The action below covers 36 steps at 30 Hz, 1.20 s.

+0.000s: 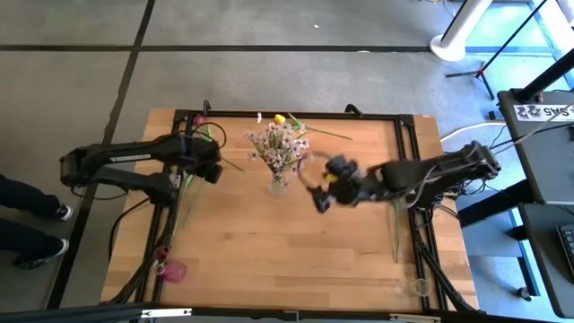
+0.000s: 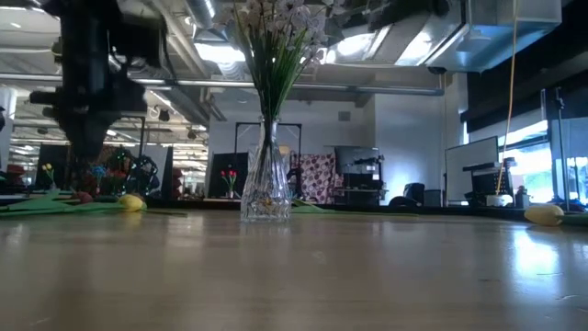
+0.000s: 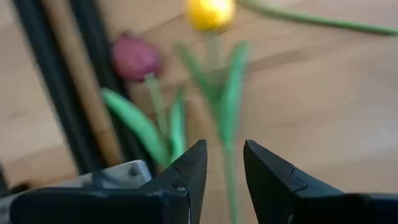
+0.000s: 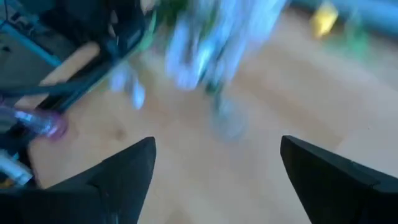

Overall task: Sort flowers into vase by color
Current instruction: Put the left red tulip into the pink transparent vase

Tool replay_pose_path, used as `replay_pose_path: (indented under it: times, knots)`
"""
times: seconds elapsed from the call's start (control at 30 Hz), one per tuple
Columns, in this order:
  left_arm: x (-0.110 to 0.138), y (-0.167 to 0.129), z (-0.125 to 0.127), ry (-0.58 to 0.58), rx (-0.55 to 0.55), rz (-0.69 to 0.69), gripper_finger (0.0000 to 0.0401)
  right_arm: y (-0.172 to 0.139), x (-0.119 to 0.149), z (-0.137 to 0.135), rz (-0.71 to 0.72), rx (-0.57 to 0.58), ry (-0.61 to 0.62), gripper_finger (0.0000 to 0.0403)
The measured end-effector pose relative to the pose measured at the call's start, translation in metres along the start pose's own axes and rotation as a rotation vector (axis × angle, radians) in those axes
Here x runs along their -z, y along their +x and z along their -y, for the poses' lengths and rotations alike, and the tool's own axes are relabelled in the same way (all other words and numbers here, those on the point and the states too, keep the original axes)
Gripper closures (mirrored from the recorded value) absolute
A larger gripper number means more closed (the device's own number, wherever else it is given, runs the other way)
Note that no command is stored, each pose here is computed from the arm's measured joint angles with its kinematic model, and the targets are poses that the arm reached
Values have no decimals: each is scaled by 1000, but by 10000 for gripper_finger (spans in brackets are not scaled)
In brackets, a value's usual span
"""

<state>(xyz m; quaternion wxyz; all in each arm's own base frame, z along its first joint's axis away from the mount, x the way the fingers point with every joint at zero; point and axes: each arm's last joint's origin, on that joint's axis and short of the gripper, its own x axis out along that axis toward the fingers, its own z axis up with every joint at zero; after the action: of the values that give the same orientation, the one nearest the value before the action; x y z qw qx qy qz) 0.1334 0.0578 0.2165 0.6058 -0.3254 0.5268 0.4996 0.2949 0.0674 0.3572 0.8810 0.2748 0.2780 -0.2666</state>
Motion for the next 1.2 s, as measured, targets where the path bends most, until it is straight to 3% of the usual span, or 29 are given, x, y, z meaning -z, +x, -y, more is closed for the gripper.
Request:
replay_pose_path:
  times: [0.27, 0.43, 0.77, 0.97, 1.07, 1.2]
  knots:
    - [-27, 39, -20, -202, -146, -160, 299, -59, -84, 28, 157, -73, -329, 59]
    - [-45, 60, -25, -294, -175, -195, 299, -80, -107, 51, 190, -86, -470, 59]
    - [-58, 94, -25, -301, -356, -220, 299, -103, -91, 81, 17, -8, -514, 59]
    - [-61, 105, -22, -300, -304, -271, 303, -112, -65, 82, -111, 67, -503, 59]
    - [-60, 106, -21, -291, -305, -280, 323, -114, -53, 80, -99, 88, -500, 59]
    - [-57, 101, -19, -256, -327, -258, 383, -115, -39, 75, -77, 89, -481, 59]
